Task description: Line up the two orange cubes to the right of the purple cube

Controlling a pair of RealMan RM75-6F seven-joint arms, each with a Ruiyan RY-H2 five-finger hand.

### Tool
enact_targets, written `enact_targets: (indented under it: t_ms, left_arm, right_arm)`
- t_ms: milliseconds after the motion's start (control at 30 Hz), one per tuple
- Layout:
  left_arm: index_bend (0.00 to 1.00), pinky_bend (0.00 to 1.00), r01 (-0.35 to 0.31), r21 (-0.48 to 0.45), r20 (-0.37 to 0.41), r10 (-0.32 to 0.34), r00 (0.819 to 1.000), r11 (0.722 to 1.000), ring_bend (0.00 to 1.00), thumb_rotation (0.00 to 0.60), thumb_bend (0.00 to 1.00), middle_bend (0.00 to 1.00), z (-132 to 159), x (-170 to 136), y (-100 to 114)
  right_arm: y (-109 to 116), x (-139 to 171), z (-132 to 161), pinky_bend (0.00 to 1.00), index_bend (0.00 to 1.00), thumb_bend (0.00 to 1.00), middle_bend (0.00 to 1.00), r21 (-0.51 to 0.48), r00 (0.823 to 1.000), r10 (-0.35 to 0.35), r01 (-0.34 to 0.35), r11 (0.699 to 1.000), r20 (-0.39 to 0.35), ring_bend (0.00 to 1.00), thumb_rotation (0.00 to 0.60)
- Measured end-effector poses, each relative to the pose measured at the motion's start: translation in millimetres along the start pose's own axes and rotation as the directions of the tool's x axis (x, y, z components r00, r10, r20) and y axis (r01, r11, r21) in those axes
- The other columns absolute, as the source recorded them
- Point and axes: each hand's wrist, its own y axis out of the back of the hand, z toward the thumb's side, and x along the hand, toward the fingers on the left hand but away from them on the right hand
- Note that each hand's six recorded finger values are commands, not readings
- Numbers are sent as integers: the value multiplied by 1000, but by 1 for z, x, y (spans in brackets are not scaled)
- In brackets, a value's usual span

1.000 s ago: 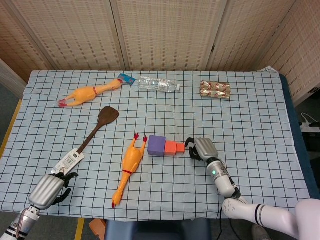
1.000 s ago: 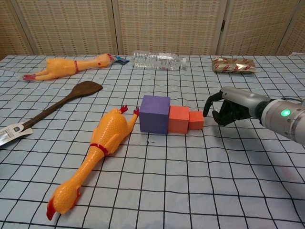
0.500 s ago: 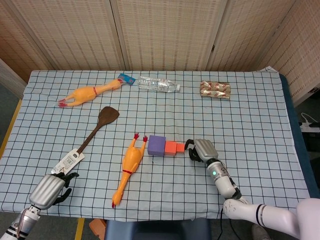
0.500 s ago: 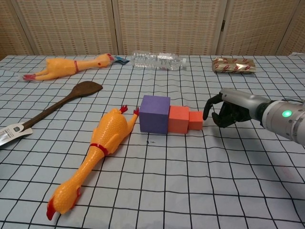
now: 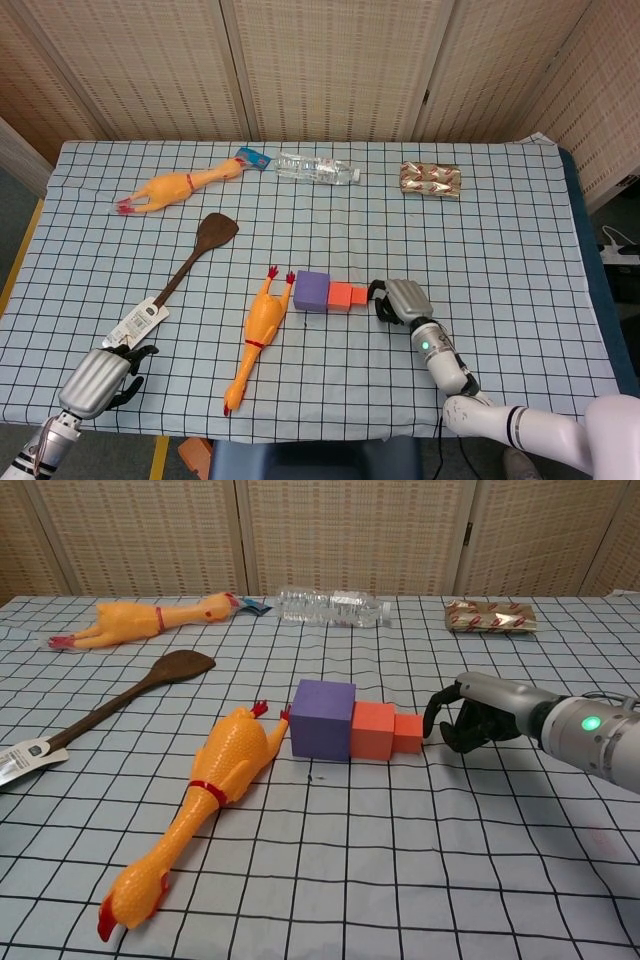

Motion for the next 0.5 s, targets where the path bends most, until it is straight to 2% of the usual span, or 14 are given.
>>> enact_targets:
  t_ms: [500]
  left_arm:
    - [308, 640, 0, 2, -1, 0, 1000, 1000, 459, 600, 432, 565, 0, 0, 0]
  right_arm:
    - [-4, -4, 2, 991, 451, 623, 976, -10, 1000, 12, -12, 1000, -14, 1000, 600]
